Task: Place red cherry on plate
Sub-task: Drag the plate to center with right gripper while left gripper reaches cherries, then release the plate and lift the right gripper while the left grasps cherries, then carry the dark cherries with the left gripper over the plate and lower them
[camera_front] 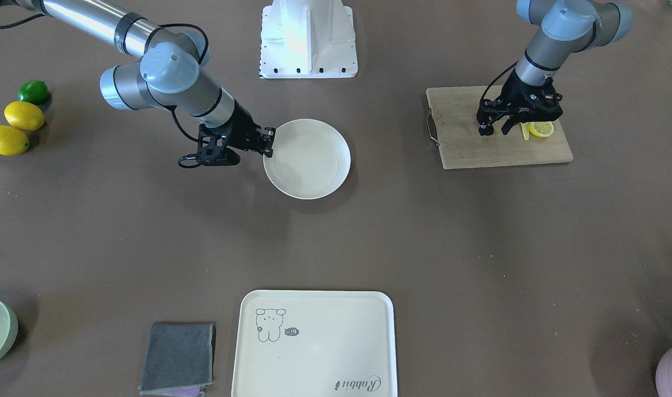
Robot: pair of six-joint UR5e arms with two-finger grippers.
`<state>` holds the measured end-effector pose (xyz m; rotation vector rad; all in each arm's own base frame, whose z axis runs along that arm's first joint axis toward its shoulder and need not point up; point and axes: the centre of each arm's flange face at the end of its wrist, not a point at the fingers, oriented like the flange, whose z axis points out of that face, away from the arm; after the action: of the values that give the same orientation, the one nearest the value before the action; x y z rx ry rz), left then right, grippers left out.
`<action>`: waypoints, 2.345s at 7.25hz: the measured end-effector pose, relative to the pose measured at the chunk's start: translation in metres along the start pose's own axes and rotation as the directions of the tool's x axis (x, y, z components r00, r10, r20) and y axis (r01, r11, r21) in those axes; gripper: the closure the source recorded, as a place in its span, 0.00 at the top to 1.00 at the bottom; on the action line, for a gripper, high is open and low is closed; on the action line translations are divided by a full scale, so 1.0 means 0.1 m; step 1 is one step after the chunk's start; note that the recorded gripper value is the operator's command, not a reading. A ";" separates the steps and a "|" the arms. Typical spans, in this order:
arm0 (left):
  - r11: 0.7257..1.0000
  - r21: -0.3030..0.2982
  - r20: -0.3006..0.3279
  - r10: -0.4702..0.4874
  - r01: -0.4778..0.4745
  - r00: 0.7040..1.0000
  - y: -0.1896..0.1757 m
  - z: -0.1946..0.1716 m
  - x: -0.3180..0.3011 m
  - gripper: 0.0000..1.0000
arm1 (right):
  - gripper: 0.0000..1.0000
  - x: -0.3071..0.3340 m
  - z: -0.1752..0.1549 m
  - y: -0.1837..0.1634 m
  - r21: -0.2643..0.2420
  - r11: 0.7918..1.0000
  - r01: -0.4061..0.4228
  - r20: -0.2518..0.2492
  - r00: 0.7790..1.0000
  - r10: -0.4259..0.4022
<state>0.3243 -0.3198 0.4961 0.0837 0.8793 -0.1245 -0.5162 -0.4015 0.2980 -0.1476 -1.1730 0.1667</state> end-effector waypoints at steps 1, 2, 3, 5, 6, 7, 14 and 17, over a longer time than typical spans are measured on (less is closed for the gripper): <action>1.000 -0.002 0.000 0.002 -0.002 1.000 0.01 0.01 0.00 0.37 | 1.00 -0.04 -0.02 -0.01 0.016 1.000 0.002 0.005 1.000 -0.002; 1.000 -0.005 -0.001 0.005 -0.005 1.000 0.03 0.01 0.01 0.33 | 1.00 -0.06 -0.06 -0.05 0.033 0.999 0.000 0.009 1.000 0.000; 1.000 -0.012 -0.002 0.010 -0.010 1.000 0.05 0.03 0.03 0.29 | 1.00 -0.06 -0.12 -0.13 0.048 0.999 -0.006 0.011 1.000 0.005; 1.000 -0.022 -0.003 0.019 -0.019 1.000 0.11 0.05 0.06 0.11 | 1.00 -0.01 -0.27 -0.27 0.072 0.997 -0.019 0.016 1.000 0.018; 1.000 -0.022 -0.007 0.021 -0.021 1.000 0.12 0.04 0.07 0.10 | 1.00 0.05 -0.38 -0.37 0.083 0.996 -0.032 0.016 0.999 0.031; 0.999 -0.021 -0.021 0.024 -0.024 0.999 0.12 -0.02 0.13 0.11 | 1.00 0.17 -0.63 -0.54 0.094 0.994 -0.061 0.005 0.998 0.061; 0.999 -0.030 -0.114 -0.046 0.043 0.992 -0.64 -0.49 3.09 0.11 | 1.00 2.88 -2.62 -1.44 0.151 0.980 0.127 -0.255 0.963 -0.085; 0.998 -0.038 -0.098 -0.063 0.059 0.993 -0.75 -0.18 3.86 0.18 | 1.00 3.69 -2.84 -1.31 0.107 0.971 0.214 -0.322 0.931 -0.169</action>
<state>0.5438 -0.4202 0.1849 0.0303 0.9835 -0.1630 -0.1071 -0.4616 0.5489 0.0655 -0.8505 0.0498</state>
